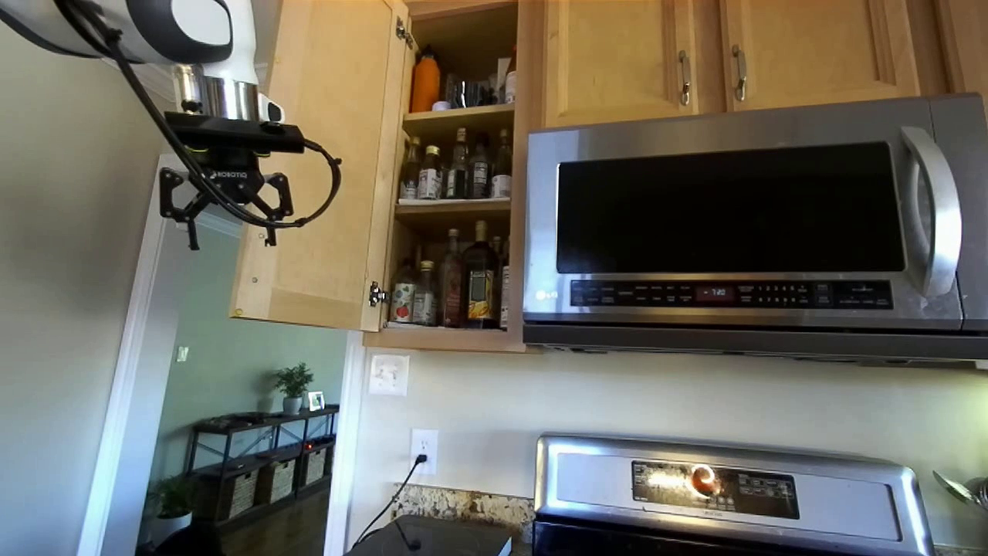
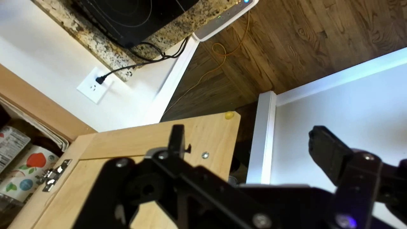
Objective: Open the left cupboard door
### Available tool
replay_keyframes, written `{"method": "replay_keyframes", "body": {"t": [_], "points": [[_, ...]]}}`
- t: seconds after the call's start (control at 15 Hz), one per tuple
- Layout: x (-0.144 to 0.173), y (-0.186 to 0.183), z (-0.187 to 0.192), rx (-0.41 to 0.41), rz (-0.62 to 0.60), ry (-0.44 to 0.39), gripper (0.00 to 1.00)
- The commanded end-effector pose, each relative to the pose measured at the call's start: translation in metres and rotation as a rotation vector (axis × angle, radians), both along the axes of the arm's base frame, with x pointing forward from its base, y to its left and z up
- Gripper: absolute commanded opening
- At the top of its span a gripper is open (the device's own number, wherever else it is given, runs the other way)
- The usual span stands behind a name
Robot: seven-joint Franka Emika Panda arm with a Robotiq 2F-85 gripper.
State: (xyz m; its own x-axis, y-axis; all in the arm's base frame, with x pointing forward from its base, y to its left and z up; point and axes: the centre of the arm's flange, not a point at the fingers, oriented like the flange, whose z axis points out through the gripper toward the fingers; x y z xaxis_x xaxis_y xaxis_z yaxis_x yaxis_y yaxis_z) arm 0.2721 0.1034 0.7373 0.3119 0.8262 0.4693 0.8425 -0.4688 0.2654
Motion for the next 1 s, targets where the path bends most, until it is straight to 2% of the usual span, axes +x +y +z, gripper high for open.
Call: {"method": "replay_keyframes", "body": {"t": [0.0,0.4,0.53,0.6,0.93], "points": [[0.028,-0.021,-0.013,-0.001,-0.097,0.061,1.00],[0.090,-0.047,-0.053,-0.011,-0.272,0.192,1.00],[0.106,-0.051,-0.066,-0.002,-0.315,0.204,1.00],[0.090,-0.048,-0.064,-0.015,-0.258,0.199,1.00],[0.095,-0.046,-0.068,-0.021,-0.259,0.209,1.00]]}}
